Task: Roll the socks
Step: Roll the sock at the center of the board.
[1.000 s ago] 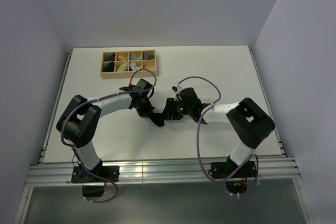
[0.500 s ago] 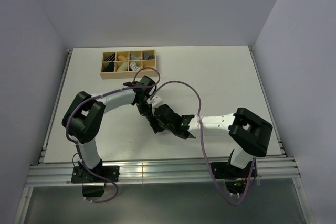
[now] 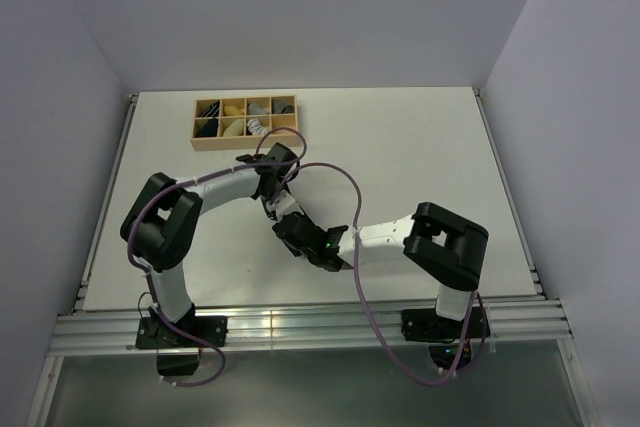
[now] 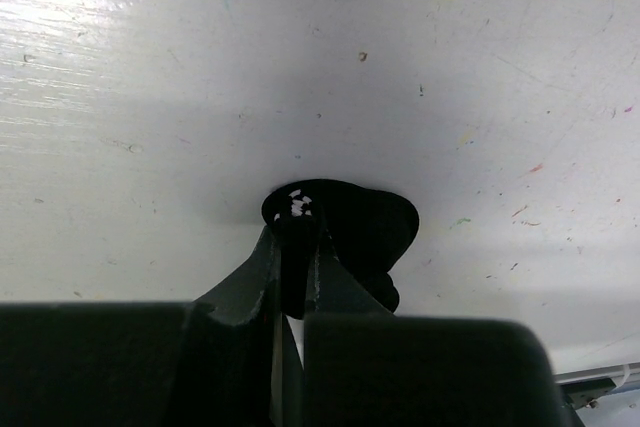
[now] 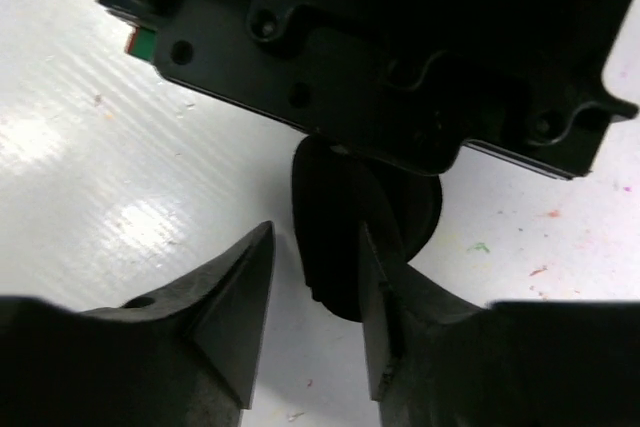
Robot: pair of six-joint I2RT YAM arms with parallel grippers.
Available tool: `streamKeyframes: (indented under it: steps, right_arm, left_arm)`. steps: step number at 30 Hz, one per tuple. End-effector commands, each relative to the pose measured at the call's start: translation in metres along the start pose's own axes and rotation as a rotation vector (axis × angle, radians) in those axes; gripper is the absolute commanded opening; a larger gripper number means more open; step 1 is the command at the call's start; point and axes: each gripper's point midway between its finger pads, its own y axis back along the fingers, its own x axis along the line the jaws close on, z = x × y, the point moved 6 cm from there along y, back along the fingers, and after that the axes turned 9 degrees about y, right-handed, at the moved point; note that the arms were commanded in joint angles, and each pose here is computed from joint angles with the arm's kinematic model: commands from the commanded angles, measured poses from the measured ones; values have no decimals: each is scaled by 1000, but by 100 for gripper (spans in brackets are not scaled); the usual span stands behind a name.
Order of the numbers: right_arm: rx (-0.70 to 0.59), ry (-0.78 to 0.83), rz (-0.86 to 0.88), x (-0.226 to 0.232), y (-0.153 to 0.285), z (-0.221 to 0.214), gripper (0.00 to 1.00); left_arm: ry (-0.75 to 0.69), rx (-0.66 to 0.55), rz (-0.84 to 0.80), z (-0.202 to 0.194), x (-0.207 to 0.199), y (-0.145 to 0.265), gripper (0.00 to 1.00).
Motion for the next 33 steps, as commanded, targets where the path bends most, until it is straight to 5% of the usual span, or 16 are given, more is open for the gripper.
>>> streamKeyframes:
  steps: [1, 4, 5, 7, 10, 11, 15, 26, 33]
  right_arm:
    - [72, 38, -76, -7, -9, -17, 45]
    - [106, 42, -81, -6, -13, -28, 28]
    - [114, 37, -74, -5, -14, -31, 12]
    - [124, 24, -54, -4, -13, -35, 0]
    - [119, -40, 48, 0, -8, -33, 0]
    - [117, -65, 77, -1, -6, -32, 0]
    - [111, -213, 317, 2, 2, -22, 0]
    - [135, -669, 678, -22, -3, -26, 0]
    - [128, -931, 800, -44, -11, -35, 0]
  left_arm:
    - [-49, 44, 46, -8, 7, -6, 0]
    - [-56, 43, 33, -8, 6, -4, 0]
    - [-56, 39, 30, -7, 6, -4, 0]
    - [-54, 23, 26, -6, 5, -1, 2]
    - [-47, 3, 0, -4, 2, 6, 18]
    - [-46, -1, -7, -3, 0, 9, 37]
    - [-22, -42, -36, 2, -4, 23, 66]
    - [170, -182, -114, 20, 20, 48, 74]
    - [173, -217, -274, 16, 17, 65, 77]
